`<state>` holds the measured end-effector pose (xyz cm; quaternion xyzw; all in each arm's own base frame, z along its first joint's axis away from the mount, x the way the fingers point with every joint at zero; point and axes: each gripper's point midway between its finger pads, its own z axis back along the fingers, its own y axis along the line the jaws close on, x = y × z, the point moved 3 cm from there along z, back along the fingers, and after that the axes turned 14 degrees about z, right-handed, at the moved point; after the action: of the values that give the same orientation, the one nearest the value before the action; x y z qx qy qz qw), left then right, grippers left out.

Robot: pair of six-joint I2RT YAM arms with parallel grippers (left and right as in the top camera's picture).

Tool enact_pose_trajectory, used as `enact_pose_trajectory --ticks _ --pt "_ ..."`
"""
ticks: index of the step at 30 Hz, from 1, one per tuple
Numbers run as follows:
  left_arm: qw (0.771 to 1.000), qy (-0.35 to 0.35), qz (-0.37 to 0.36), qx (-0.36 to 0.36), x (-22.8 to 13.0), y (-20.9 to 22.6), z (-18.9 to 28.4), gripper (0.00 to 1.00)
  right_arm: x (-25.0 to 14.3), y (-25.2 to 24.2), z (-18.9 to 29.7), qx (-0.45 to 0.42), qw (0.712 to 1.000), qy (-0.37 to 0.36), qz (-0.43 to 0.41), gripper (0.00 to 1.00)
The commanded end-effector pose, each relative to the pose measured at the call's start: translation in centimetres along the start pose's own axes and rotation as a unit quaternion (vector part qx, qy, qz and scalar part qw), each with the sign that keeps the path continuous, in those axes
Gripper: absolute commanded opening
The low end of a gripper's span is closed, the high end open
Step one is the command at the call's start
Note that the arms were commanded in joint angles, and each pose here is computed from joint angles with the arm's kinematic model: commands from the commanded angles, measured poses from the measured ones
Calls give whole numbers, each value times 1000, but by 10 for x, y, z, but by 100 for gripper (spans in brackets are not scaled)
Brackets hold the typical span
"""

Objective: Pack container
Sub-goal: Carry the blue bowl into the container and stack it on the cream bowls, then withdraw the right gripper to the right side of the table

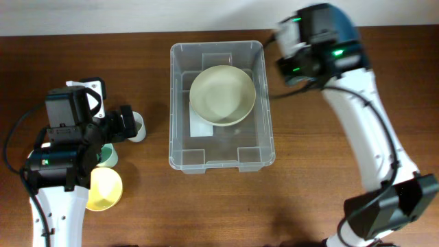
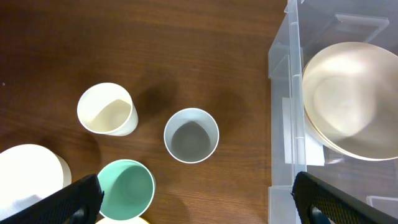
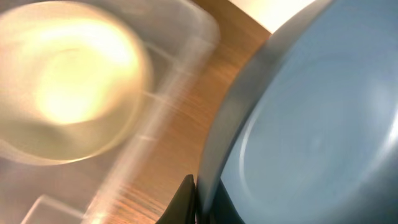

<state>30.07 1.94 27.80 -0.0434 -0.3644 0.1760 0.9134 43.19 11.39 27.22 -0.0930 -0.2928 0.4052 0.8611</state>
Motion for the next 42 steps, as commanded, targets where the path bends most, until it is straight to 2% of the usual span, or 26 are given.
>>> enact_pose_trajectory --ticks 1,9,22,26,27,30,35,39,42 --pt "1000 -4 5 -7 4 -3 3 99 38 53 13 31 983 -43 174 4" --pt "1000 -3 5 -7 4 -3 3 99 79 151 18 74 915 -89 387 4" --pt "1000 0 5 -6 3 -2 3 99 54 182 -51 147 905 -16 399 4" --pt "1000 0 5 -6 3 -2 3 99 51 182 -59 152 906 -7 394 4" --pt "1000 0 5 -6 3 -2 3 99 51 181 -59 152 907 -7 393 6" --pt "1000 0 5 -6 3 -2 3 99 51 180 -59 151 907 -7 392 21" --pt "1000 0 5 -6 3 -2 3 99 55 174 -47 139 912 -17 387 24" --pt "1000 0 5 -6 3 -2 3 99 73 141 -8 80 941 -46 326 25" --pt "1000 0 5 -6 3 -2 3 99 82 84 29 -8 980 -64 186 27"
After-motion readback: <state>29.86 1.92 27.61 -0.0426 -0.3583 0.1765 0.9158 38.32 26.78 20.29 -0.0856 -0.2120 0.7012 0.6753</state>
